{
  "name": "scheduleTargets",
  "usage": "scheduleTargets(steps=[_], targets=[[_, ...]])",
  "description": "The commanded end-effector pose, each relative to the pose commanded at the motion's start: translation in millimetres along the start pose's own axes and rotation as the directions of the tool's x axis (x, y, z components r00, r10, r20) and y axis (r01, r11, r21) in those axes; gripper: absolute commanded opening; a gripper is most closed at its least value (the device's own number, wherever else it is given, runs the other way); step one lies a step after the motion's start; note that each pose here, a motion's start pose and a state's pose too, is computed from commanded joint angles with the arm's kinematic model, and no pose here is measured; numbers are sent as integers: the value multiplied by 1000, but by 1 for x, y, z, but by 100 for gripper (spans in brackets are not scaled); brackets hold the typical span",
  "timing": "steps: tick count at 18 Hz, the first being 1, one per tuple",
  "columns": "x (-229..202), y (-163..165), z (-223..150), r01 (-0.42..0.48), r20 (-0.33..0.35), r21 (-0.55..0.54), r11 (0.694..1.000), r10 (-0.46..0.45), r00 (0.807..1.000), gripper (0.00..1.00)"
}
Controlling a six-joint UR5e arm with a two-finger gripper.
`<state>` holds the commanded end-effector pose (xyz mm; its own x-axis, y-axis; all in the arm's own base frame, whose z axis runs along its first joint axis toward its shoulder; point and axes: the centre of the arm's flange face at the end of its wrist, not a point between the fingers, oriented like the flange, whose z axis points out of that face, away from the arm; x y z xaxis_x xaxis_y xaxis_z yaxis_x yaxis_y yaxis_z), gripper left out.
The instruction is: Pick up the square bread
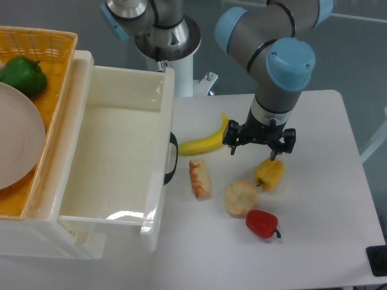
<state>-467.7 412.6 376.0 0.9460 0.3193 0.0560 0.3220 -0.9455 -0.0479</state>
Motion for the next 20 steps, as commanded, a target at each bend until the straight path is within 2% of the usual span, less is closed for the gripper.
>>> scheduleTargets(steps=[8, 11, 20], targets=[[-2, -6, 20, 9, -14, -25, 1000, -10, 1000, 100], [10, 0, 44, 16, -50, -59, 998, -19, 999, 100], [32, -11, 105, 75, -63, -88, 993, -81, 995, 100]])
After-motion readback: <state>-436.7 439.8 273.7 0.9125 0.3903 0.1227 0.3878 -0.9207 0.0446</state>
